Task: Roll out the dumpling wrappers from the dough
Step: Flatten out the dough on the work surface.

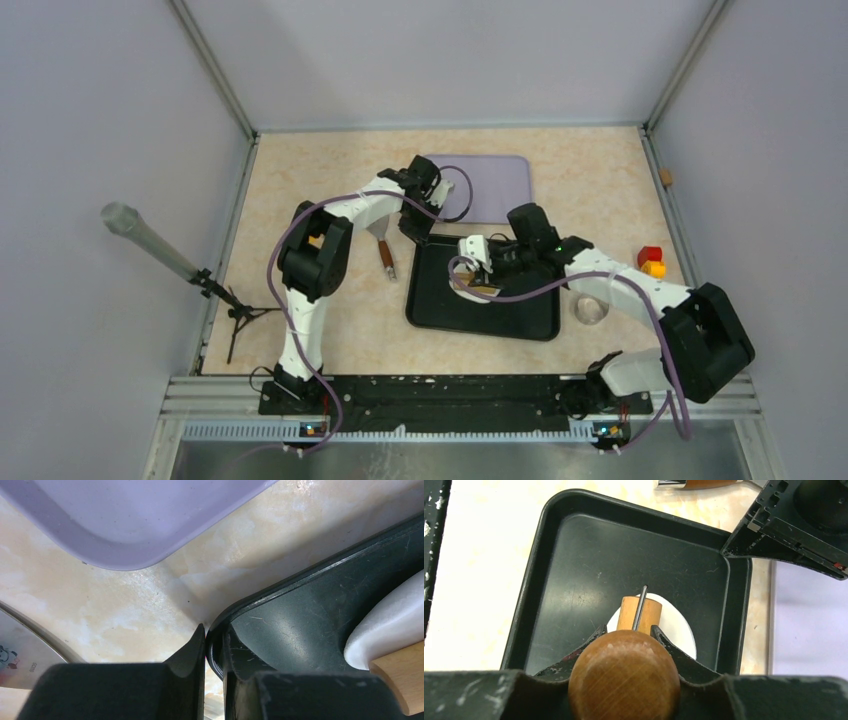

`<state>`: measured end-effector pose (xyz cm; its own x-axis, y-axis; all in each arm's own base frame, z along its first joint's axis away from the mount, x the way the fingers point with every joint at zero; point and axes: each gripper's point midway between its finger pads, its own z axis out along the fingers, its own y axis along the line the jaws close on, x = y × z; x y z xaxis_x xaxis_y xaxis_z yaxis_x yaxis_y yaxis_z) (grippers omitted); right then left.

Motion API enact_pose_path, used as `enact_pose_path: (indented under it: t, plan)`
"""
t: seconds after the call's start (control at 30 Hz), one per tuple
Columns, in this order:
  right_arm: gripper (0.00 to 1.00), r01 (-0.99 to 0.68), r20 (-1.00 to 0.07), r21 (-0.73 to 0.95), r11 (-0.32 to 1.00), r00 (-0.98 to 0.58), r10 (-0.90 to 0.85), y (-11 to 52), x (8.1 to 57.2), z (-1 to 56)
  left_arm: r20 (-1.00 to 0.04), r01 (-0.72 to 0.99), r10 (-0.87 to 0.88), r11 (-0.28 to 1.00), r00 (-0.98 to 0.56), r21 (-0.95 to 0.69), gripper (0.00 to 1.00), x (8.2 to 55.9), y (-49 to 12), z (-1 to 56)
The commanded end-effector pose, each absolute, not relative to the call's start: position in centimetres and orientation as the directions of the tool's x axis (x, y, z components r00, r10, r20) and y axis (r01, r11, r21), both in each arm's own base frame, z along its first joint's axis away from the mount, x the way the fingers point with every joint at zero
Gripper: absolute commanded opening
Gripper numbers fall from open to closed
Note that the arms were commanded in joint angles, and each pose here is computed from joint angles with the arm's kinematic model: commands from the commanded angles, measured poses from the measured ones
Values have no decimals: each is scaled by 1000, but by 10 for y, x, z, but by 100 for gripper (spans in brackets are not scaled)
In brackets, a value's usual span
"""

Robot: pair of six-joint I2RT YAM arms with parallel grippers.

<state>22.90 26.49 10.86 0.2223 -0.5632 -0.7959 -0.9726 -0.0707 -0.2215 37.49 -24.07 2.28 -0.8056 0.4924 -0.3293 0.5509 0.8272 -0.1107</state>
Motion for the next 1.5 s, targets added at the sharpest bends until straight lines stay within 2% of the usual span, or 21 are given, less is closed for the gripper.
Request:
enact_pose_path:
  t: [0.0, 0.93, 1.47]
  plan:
    - [0, -992, -763, 30, -125, 58, -644, 250, 178, 67, -324, 508, 480, 861, -815, -1, 0, 391, -218, 6]
    - [0, -974, -742, 165, -158, -17, -670, 240, 144, 58, -328, 505, 476, 863, -816, -2, 0, 391, -218, 8]
    - [0, -972, -742, 182, -151, -34, -670, 240, 142, 57, -329, 506, 477, 863, -815, -1, 0, 391, -218, 8]
